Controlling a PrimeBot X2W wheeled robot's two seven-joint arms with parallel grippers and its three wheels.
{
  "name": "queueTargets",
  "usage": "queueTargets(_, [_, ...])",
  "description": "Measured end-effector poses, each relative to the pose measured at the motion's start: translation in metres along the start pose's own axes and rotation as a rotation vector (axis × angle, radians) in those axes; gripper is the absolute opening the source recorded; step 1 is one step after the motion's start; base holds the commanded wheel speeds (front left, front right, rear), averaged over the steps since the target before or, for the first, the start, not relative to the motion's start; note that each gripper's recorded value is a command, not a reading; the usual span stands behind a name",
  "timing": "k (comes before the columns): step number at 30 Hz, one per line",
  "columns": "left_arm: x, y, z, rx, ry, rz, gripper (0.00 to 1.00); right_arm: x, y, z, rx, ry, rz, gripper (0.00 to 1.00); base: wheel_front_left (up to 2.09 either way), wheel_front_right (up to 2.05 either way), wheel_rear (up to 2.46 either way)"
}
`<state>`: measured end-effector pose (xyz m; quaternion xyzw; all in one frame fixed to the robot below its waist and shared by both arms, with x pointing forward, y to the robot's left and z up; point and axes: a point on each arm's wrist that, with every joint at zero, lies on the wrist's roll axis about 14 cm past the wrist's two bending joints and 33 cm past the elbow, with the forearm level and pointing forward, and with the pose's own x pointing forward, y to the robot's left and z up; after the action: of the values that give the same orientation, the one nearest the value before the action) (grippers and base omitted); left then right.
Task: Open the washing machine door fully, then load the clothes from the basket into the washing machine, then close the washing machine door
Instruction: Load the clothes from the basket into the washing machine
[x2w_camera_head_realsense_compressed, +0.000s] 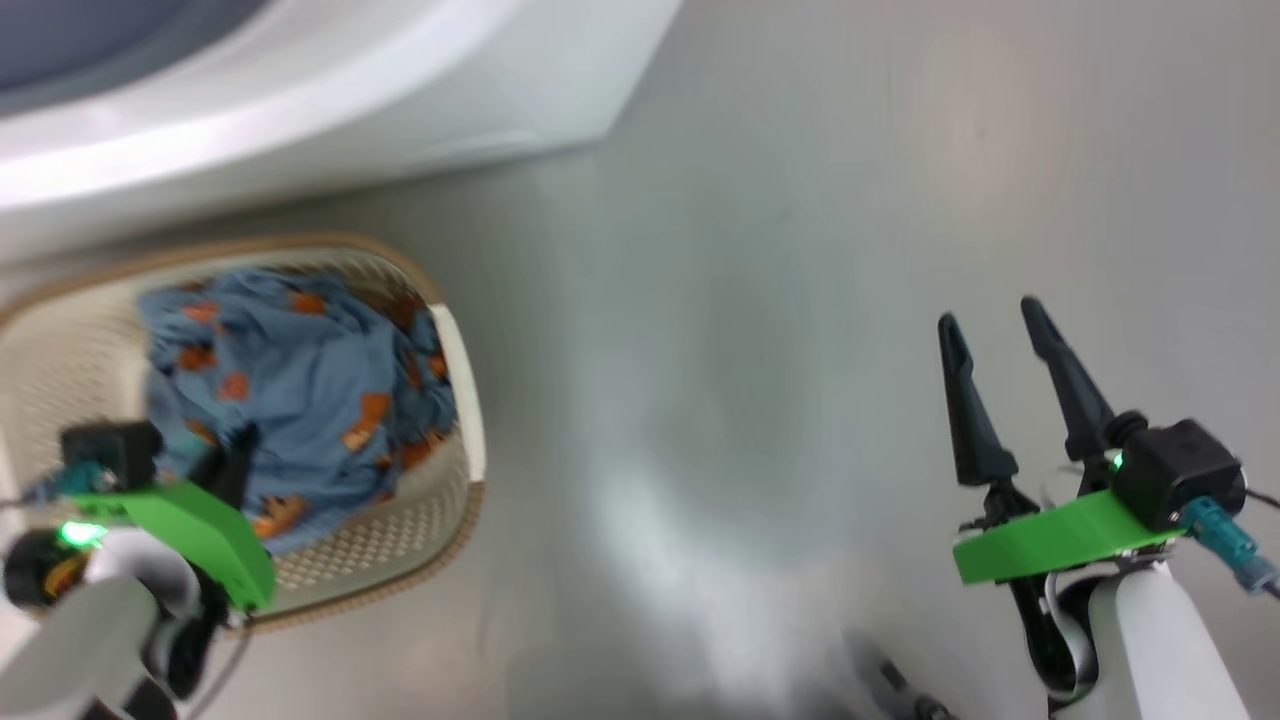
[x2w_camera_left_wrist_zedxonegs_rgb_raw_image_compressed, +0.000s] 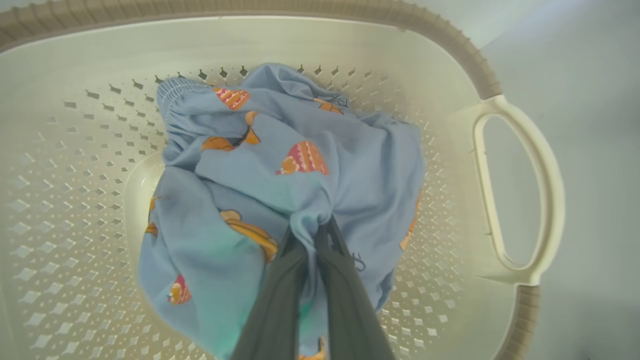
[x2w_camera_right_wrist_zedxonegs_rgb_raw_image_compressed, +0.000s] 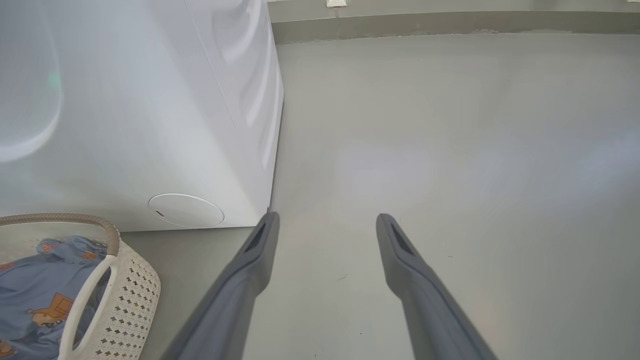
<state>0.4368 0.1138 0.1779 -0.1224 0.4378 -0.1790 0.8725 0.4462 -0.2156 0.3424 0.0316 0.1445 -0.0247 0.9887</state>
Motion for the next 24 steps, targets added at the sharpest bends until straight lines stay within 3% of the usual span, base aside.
queueTargets(11, [-0.093, -0.025, 0.03, -0.03, -0.24, 0.061, 0.0, -0.037, 0.022, 0.037, 0.02, -0.07, 0.054, 1.0, 0.0, 0.0, 0.0])
queueTargets(24, [-0.199, -0.029, 0.055, -0.023, -0.538, 0.189, 0.0, -0.087, 0.04, 0.069, 0.037, -0.158, 0.11, 1.0, 0.0, 0.0, 0.0])
